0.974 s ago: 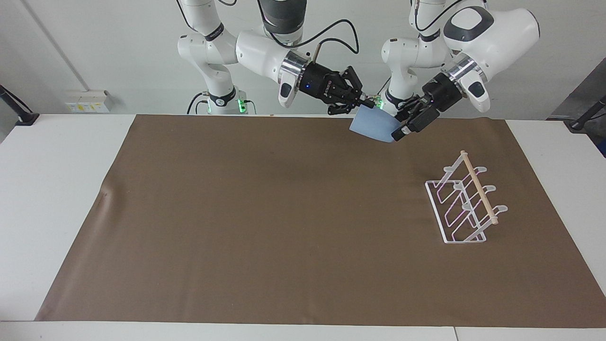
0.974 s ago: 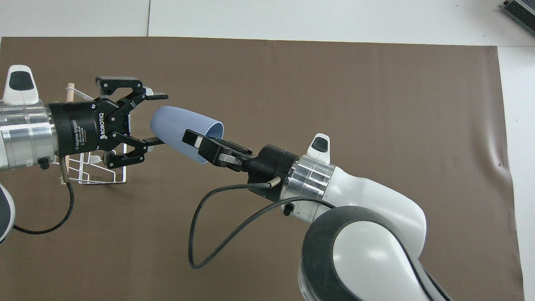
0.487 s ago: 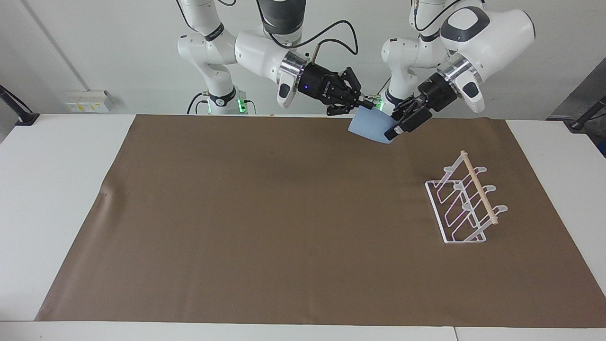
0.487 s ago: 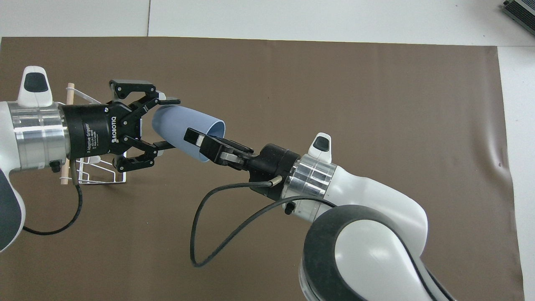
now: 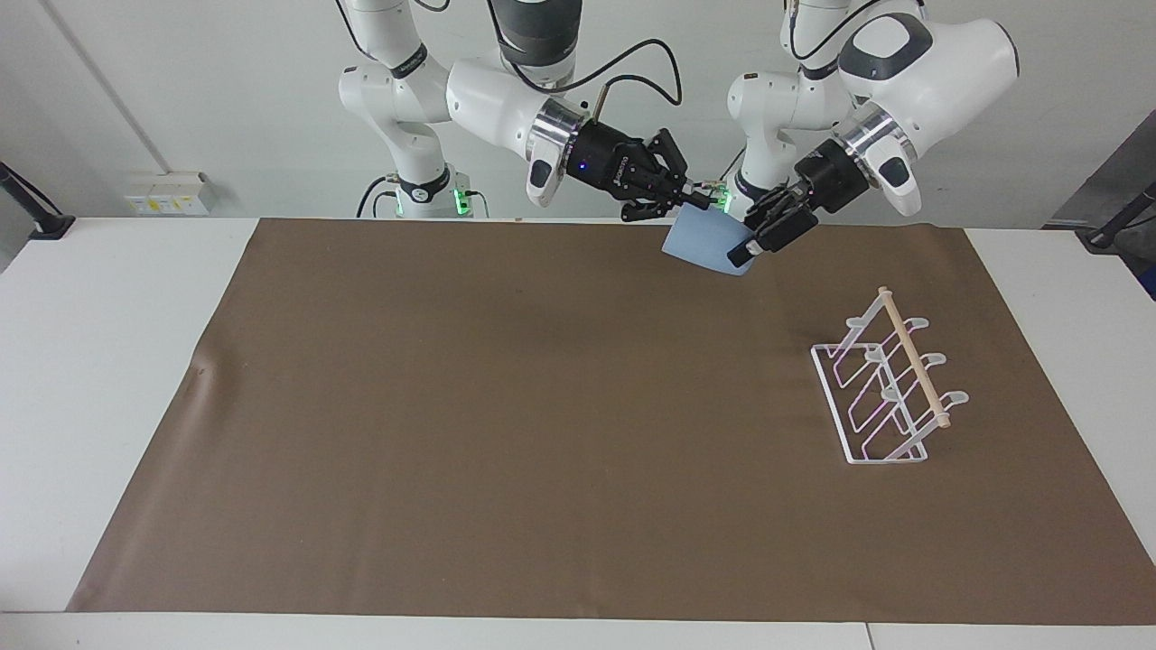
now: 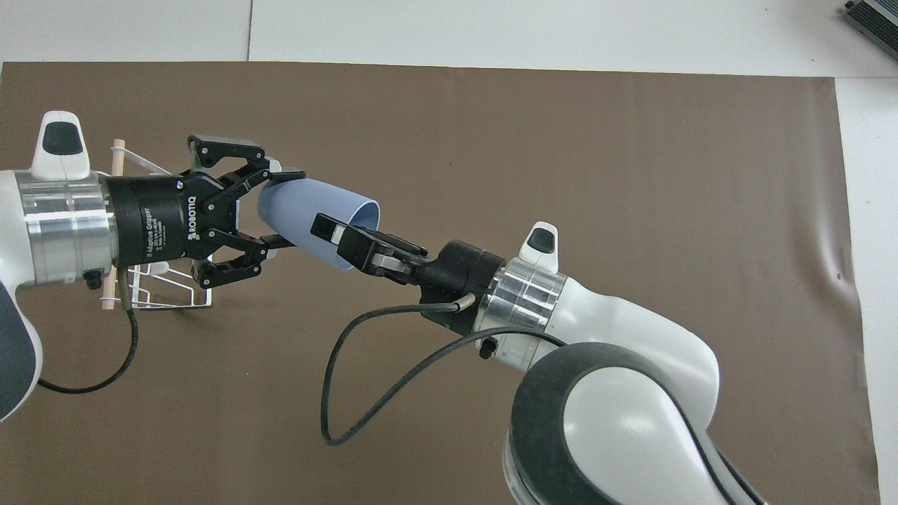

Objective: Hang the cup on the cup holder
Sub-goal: 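Close the left gripper on the cup bottom held by the right gripper, then open the right gripper and withdraw it while the left gripper carries the cup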

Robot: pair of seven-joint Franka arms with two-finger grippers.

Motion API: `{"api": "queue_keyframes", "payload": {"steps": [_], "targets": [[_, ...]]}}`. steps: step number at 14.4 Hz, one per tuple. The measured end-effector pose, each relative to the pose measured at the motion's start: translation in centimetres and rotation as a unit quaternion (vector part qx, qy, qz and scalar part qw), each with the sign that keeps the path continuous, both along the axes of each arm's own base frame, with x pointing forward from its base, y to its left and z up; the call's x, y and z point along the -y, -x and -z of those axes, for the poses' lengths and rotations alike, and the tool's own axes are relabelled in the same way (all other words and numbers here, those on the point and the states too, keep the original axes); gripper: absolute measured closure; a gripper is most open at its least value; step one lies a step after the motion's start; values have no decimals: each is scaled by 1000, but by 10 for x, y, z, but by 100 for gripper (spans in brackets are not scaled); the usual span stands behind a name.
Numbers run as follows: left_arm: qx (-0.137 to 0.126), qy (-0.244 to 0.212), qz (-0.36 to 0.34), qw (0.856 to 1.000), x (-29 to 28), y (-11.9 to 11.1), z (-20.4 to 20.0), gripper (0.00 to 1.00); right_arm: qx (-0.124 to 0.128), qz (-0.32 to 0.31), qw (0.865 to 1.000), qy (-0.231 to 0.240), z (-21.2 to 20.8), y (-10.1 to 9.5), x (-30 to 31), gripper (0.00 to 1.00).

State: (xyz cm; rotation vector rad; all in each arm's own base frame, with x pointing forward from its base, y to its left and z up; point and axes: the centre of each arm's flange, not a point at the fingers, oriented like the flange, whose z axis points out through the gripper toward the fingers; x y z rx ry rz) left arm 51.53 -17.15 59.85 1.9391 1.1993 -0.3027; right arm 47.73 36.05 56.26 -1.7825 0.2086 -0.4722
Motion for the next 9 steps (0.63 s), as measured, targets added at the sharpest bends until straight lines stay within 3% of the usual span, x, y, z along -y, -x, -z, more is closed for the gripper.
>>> {"api": "queue_keyframes", "payload": {"steps": [2,3,9], "targets": [[3,-1,2,1000,0,0,0,27,-7,2,1000,-3,0,0,0,94],[8,-2,8,1000,0,0,0,27,-15,3,1000,-7,0,1,-1,88],[15,-7,18,1000,1,1,0,27,-23,21,1000,-2,1,4,-2,25]]}}
